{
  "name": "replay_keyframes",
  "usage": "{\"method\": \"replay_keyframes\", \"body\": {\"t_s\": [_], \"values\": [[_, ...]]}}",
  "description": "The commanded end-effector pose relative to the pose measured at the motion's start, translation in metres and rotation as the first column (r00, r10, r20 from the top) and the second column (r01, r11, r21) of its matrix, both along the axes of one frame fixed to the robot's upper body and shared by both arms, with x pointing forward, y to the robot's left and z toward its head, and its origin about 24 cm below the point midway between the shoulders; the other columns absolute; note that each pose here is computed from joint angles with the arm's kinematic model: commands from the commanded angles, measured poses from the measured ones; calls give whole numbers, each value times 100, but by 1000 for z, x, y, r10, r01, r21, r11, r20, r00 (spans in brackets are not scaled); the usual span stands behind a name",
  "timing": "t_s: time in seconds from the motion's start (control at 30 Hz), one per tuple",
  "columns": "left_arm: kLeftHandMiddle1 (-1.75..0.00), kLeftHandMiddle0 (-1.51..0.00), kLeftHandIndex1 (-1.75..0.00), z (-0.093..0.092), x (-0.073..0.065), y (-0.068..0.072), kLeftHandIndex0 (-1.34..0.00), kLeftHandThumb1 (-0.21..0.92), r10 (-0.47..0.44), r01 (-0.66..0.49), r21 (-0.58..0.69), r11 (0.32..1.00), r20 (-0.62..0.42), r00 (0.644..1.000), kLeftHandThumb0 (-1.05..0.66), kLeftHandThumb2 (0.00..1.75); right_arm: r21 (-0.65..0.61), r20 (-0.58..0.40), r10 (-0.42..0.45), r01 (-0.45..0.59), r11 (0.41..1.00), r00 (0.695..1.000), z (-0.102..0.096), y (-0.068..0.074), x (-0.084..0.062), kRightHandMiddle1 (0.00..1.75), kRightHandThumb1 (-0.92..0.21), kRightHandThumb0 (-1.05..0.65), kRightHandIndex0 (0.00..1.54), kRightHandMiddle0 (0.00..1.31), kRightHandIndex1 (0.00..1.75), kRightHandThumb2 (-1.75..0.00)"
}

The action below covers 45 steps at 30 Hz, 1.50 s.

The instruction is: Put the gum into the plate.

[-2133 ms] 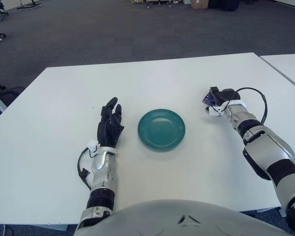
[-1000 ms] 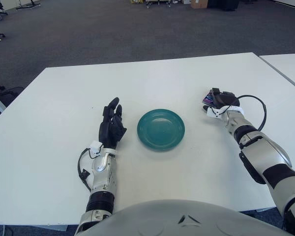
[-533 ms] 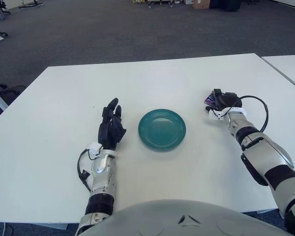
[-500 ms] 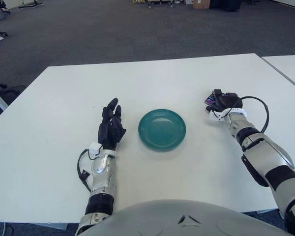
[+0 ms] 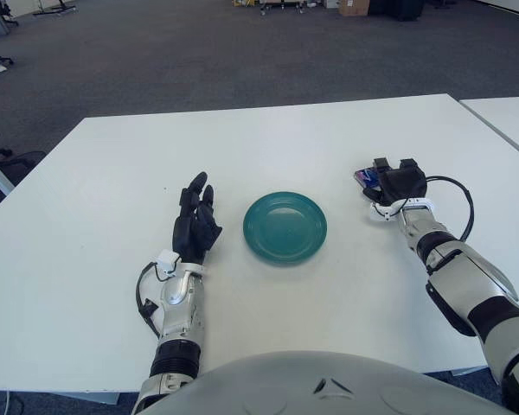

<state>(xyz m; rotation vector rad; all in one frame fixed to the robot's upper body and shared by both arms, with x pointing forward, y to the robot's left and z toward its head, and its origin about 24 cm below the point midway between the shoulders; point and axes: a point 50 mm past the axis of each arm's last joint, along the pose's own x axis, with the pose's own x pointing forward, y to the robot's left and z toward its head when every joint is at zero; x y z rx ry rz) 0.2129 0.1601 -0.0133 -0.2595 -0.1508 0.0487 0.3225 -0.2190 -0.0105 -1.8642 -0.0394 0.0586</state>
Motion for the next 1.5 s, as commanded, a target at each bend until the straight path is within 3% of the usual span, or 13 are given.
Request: {"method": "replay_keyframes", "body": {"t_s": [0.0, 0.3, 0.57, 1.13, 1.17, 1.27, 1.47], "values": [[0, -21, -43, -16, -14, 4, 0, 92, 10, -10, -1, 1000, -76, 997, -86, 94, -74, -176, -24, 11, 997, 984, -38, -10, -35, 175, -92, -56, 73, 63, 171, -81], [0, -21, -41, -16, -15, 4, 0, 92, 7, -8, -14, 1000, -78, 997, -87, 94, 13, -226, -75, 79, 997, 971, -43, -4, -36, 175, -92, -46, 95, 71, 175, -77], [0, -22, -41, -16, -14, 4, 0, 92, 18, -21, -33, 999, -78, 997, -86, 94, 55, -231, -86, 102, 993, 969, -42, -4, -34, 175, -92, -43, 104, 72, 175, -75], [0, -22, -43, -17, -16, 5, 0, 92, 26, -28, -23, 999, -81, 996, -86, 92, 151, -221, -119, 155, 976, 968, -41, -5, -34, 175, -92, -41, 106, 71, 175, -77], [0, -22, -43, -17, -16, 5, 0, 92, 26, -28, -24, 999, -81, 996, -86, 92, 154, -222, -119, 155, 976, 968, -42, -5, -35, 175, -83, -41, 104, 58, 175, -80], [-1, -23, -44, -17, -15, 5, 0, 92, 28, -31, -31, 999, -82, 996, -86, 92, 161, -224, -109, 147, 976, 968, -42, -3, -34, 175, -71, -40, 101, 44, 175, -86], [-1, -24, -46, -17, -14, 5, 0, 92, 28, -31, -36, 999, -80, 996, -85, 92, 163, -212, -90, 126, 978, 973, -39, -1, -31, 175, -65, -39, 101, 38, 175, -90]]}}
